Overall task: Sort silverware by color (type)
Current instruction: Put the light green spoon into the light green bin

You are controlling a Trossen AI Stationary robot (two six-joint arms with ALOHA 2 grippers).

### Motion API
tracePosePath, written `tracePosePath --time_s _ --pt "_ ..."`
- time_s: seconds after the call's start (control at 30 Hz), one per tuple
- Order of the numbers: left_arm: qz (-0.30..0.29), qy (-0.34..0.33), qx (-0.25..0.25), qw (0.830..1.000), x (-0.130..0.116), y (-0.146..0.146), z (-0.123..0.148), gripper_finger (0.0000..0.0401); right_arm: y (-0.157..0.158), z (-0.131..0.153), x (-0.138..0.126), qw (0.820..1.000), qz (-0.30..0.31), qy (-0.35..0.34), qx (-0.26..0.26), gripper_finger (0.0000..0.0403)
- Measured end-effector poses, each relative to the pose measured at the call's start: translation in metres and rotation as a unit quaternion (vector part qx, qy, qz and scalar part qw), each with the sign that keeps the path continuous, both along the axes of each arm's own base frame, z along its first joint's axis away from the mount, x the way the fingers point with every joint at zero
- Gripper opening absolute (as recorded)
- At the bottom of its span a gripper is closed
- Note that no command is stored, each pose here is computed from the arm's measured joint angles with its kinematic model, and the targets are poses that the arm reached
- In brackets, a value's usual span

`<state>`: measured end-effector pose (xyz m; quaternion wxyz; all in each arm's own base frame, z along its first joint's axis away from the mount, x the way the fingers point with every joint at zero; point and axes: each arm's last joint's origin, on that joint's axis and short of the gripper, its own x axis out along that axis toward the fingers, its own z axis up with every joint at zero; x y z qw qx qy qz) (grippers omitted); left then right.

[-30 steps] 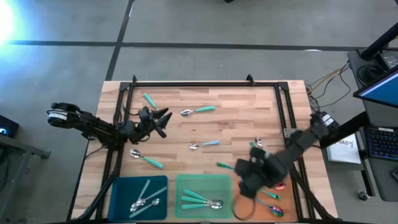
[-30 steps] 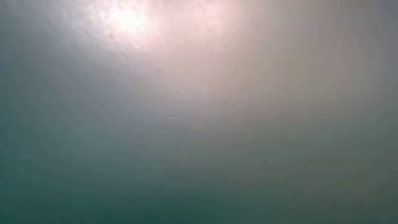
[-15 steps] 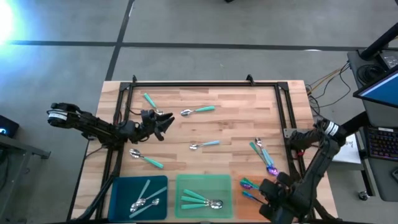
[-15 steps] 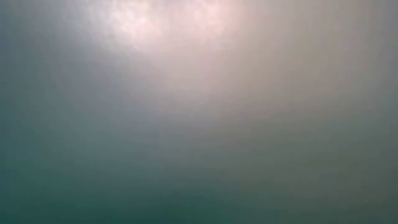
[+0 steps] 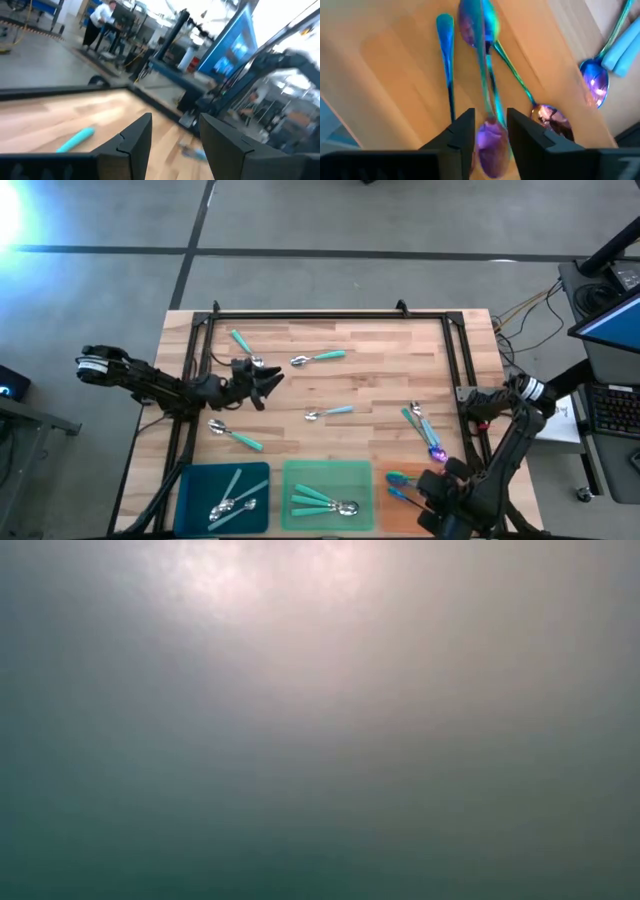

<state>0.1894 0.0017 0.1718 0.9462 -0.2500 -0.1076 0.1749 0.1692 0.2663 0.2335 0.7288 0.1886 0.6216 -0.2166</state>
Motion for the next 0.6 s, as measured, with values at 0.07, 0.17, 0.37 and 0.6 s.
tracePosePath --time_s 0.07,0.17,0.37,0.6 --pt "0.0 0.029 0.002 1.0 0.001 0.0 -0.005 0.0149 -0.003 0.0 0.003 1.0 0.007 0.002 -0.004 0.0117" --pt "0.001 0.081 0.006 0.997 0.004 0.0 -0.012 0.0149 -0.01 0.002 0.011 1.0 0.021 0.007 -0.012 0.0127" --pt "0.012 0.192 0.01 0.981 0.02 0.002 -0.013 0.0149 -0.038 0.003 0.03 0.996 0.045 0.047 -0.056 0.0131" --pt "0.038 0.416 0.038 0.908 0.038 0.012 0.004 0.0149 -0.076 0.005 0.052 0.984 0.079 0.089 -0.134 0.0123"
